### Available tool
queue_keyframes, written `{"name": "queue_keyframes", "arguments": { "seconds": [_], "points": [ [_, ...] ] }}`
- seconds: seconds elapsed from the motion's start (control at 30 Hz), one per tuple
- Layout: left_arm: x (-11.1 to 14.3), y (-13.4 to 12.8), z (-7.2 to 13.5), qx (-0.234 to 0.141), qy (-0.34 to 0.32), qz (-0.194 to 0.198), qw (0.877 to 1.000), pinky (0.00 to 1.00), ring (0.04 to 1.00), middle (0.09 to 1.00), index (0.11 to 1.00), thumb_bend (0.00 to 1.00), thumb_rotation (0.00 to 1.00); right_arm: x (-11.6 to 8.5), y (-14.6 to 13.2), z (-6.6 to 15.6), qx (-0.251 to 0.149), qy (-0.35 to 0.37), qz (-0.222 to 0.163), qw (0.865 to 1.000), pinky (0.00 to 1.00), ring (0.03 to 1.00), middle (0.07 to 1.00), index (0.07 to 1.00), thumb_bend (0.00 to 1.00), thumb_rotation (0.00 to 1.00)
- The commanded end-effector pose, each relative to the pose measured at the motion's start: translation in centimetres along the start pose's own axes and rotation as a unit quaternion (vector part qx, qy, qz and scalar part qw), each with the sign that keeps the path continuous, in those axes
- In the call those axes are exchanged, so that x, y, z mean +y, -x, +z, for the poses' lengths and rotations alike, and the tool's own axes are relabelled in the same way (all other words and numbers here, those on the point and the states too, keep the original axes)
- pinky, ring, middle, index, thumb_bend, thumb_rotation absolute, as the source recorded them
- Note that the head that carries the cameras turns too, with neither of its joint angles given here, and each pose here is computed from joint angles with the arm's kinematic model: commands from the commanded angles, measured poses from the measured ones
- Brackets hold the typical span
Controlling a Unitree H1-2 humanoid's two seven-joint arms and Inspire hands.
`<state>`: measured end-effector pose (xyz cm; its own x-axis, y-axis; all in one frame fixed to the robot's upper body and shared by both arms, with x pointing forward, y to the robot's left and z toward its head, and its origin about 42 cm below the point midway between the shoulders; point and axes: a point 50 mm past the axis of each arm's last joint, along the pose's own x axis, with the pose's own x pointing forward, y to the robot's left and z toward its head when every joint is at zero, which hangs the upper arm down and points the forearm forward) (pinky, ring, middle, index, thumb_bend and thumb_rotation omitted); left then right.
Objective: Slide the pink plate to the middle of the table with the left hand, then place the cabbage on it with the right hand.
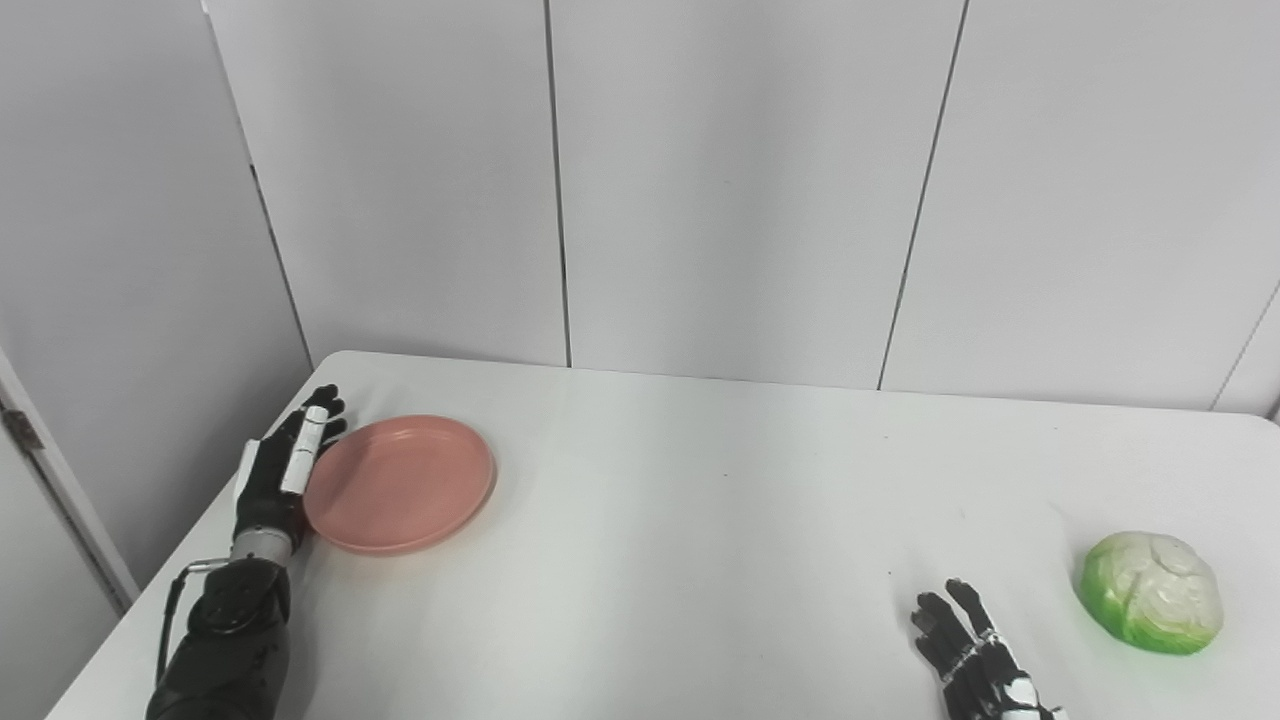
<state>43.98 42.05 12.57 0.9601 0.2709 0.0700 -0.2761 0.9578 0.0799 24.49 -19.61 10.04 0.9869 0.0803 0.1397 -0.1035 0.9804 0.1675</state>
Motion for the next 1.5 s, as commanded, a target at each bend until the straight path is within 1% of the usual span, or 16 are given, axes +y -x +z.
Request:
{"name": "queue_keyframes", "arguments": {
  "seconds": [0.0,0.13,0.27,0.37,0.53,0.67,0.7,0.8,0.87,1.0,1.1,1.23,1.3,1.4,1.47],
  "points": [
    [-0.7,-1.2,2.2,-0.034,0.001,-0.019,0.999,0.79,0.835,0.856,0.805,0.76,0.9,-0.5,2.8,-2.0,0.075,0.002,-0.005,0.997,0.93,0.884,0.866,0.901,0.79,1.0],
    [-1.3,-1.0,2.4,-0.034,0.016,-0.028,0.999,0.77,0.829,0.854,0.804,0.77,0.9,-0.4,2.8,-2.0,0.077,0.004,-0.004,0.997,0.93,0.883,0.861,0.897,0.79,1.0],
    [-2.0,-0.7,2.4,-0.032,0.022,-0.041,0.998,0.77,0.834,0.852,0.8,0.79,0.89,-0.2,2.8,-1.9,0.079,0.003,-0.005,0.997,0.9,0.87,0.841,0.892,0.8,1.0],
    [-2.6,-0.5,2.3,-0.033,0.03,-0.052,0.998,0.77,0.823,0.848,0.803,0.79,0.89,-0.1,2.8,-1.9,0.078,0.002,-0.001,0.997,0.9,0.873,0.835,0.897,0.79,1.0],
    [-4.3,0.0,2.0,-0.031,0.045,-0.063,0.996,0.77,0.825,0.848,0.806,0.82,0.88,0.1,2.7,-1.8,0.081,0.004,0.001,0.997,0.9,0.869,0.82,0.893,0.79,1.0],
    [-5.9,0.5,1.7,-0.038,0.055,-0.074,0.995,0.77,0.811,0.842,0.801,0.83,0.88,0.3,2.7,-1.8,0.084,0.002,0.001,0.996,0.9,0.867,0.815,0.89,0.77,1.0],
    [-6.6,0.7,1.8,-0.041,0.059,-0.077,0.994,0.77,0.81,0.841,0.8,0.83,0.88,0.4,2.7,-1.8,0.085,0.003,0.0,0.996,0.9,0.867,0.815,0.889,0.77,1.0],
    [-8.3,1.0,2.2,-0.045,0.067,-0.085,0.993,0.81,0.833,0.865,0.804,0.84,0.88,0.7,2.7,-1.7,0.085,0.003,-0.003,0.996,0.89,0.86,0.811,0.882,0.78,1.0],
    [-9.2,0.9,2.5,-0.046,0.073,-0.092,0.992,0.82,0.836,0.867,0.8,0.85,0.88,0.9,2.7,-1.7,0.085,0.002,-0.003,0.996,0.89,0.859,0.812,0.879,0.79,1.0],
    [-10.5,1.0,2.9,-0.047,0.076,-0.106,0.99,0.81,0.834,0.867,0.802,0.86,0.88,1.3,2.6,-1.7,0.085,0.0,-0.001,0.996,0.88,0.856,0.809,0.88,0.78,1.0],
    [-11.2,1.0,3.0,-0.047,0.084,-0.111,0.989,0.8,0.838,0.874,0.8,0.84,0.88,1.6,2.5,-1.6,0.086,0.0,-0.001,0.996,0.87,0.851,0.806,0.875,0.77,1.0],
    [-12.0,1.4,3.0,-0.048,0.07,-0.113,0.99,0.8,0.833,0.872,0.804,0.84,0.91,2.0,2.5,-1.7,0.087,0.0,-0.003,0.996,0.86,0.839,0.795,0.868,0.78,0.99],
    [-12.4,1.7,2.9,-0.042,0.064,-0.114,0.99,0.81,0.843,0.878,0.805,0.86,0.91,2.3,2.5,-1.7,0.09,-0.001,-0.006,0.996,0.86,0.836,0.789,0.862,0.8,0.97],
    [-13.0,2.0,2.8,-0.031,0.06,-0.117,0.991,0.88,0.86,0.885,0.805,0.88,0.92,2.7,2.5,-1.6,0.091,0.002,-0.008,0.996,0.85,0.834,0.784,0.853,0.81,0.95],
    [-13.5,2.3,2.7,-0.026,0.061,-0.117,0.991,0.89,0.865,0.888,0.802,0.89,0.92,2.9,2.5,-1.7,0.091,0.006,-0.012,0.996,0.84,0.823,0.777,0.846,0.81,0.94]
  ]
}}
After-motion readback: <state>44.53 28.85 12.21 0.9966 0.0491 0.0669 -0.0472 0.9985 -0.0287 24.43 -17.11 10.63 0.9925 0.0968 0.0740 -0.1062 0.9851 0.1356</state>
